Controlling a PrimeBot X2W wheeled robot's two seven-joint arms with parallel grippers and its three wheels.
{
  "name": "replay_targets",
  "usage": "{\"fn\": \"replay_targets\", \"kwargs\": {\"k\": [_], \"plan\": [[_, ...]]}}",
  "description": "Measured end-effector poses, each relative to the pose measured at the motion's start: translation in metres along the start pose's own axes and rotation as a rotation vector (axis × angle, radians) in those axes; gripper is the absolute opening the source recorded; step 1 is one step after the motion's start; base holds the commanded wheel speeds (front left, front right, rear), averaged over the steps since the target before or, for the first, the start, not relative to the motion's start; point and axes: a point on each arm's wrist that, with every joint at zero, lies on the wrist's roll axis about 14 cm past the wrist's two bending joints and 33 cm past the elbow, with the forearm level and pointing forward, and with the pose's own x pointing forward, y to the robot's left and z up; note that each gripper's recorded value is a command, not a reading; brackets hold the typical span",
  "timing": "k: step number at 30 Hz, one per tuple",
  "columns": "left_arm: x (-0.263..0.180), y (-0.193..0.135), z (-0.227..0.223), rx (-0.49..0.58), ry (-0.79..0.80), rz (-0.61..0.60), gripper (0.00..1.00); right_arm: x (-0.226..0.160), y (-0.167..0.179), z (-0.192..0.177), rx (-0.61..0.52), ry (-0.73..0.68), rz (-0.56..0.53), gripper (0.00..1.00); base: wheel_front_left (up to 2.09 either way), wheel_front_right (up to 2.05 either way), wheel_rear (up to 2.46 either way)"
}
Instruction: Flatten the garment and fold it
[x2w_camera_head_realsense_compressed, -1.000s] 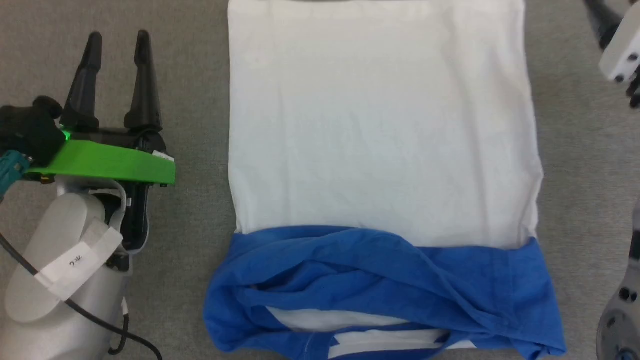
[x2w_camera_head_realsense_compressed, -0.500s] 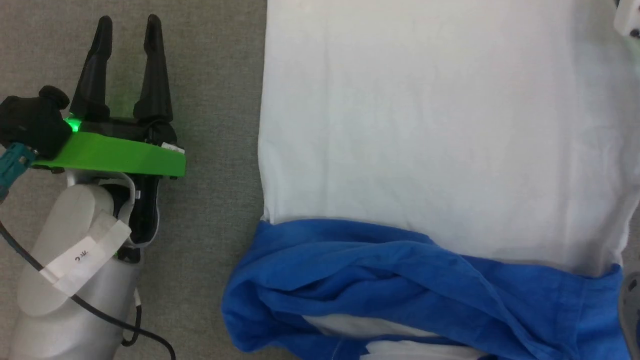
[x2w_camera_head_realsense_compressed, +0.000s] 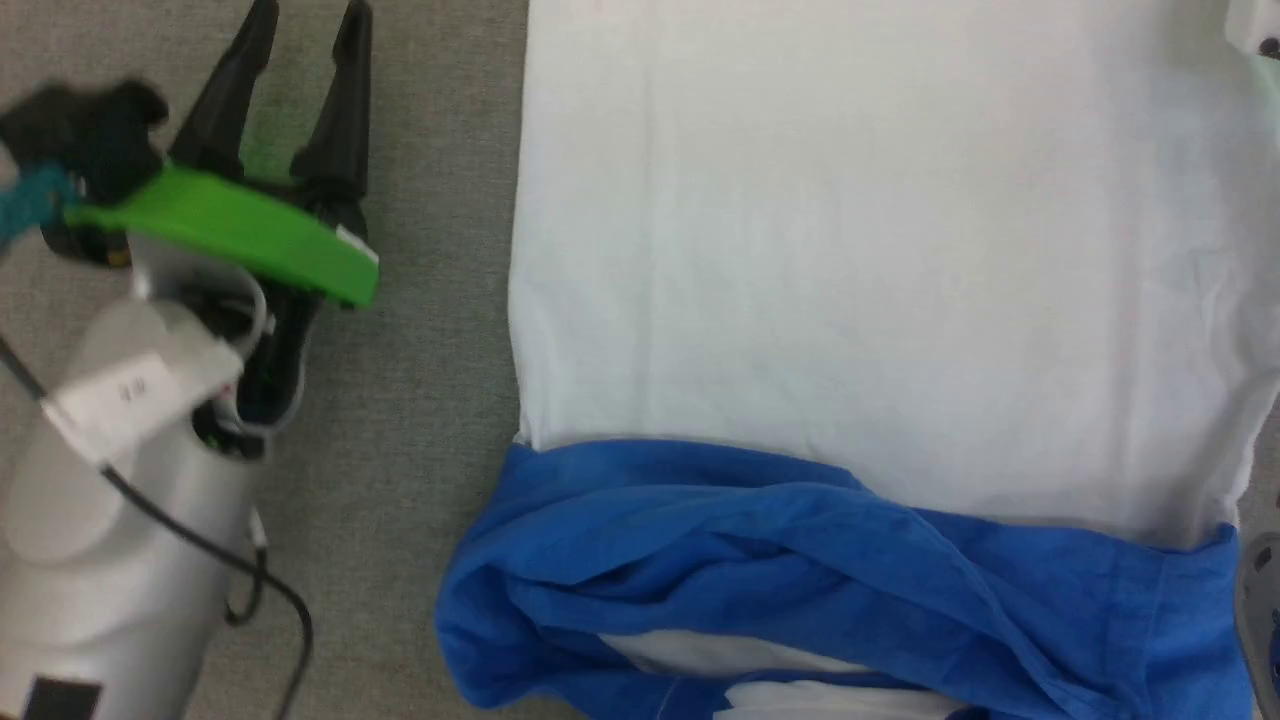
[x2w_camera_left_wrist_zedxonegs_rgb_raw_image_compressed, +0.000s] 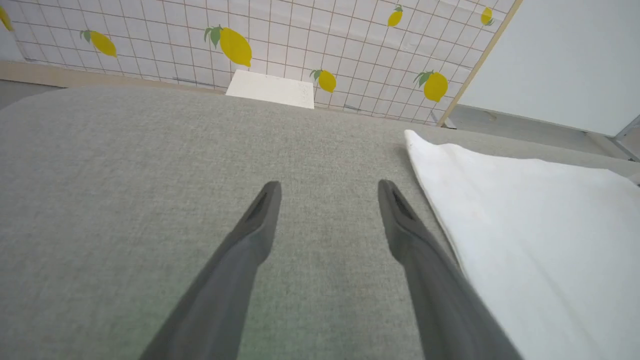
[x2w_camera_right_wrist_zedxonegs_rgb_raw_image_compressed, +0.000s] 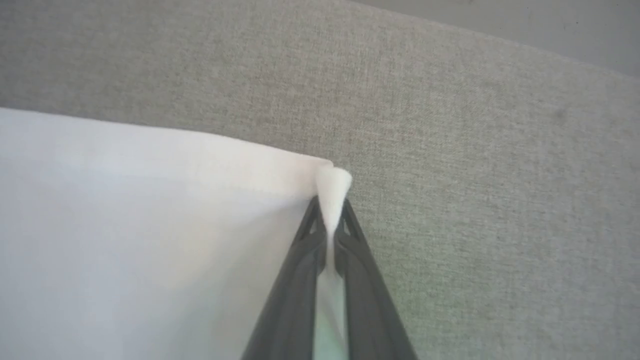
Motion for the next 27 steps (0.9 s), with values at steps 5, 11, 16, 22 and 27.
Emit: {"fn": "replay_targets", "kwargs": {"k": [5,11,16,22,27], "plan": [[0.041,-0.019,0.022,0.037,0.156,-0.088,1.0,-0.008,-0.002,0.0,-0.009,-0.006,0.001,0.0,0.0,0.0,0.0],[0.077,-0.047,0.024,0.079,0.41,-0.156,1.0,-0.012,-0.004,-0.003,-0.031,-0.002,0.004,0.0,0.0,0.0,0.0],[0.089,-0.055,-0.001,0.136,0.601,-0.166,1.0,-0.011,-0.003,-0.008,-0.047,-0.002,0.011,0.0,0.0,0.0,0.0],[0.096,-0.053,-0.033,0.14,0.721,-0.155,1.0,-0.008,-0.003,-0.012,-0.066,-0.006,0.024,0.0,0.0,0.0,0.0],[0.101,-0.049,-0.05,0.159,0.766,-0.151,1.0,-0.003,-0.005,-0.011,-0.081,-0.015,0.024,0.0,0.0,0.0,0.0]]}}
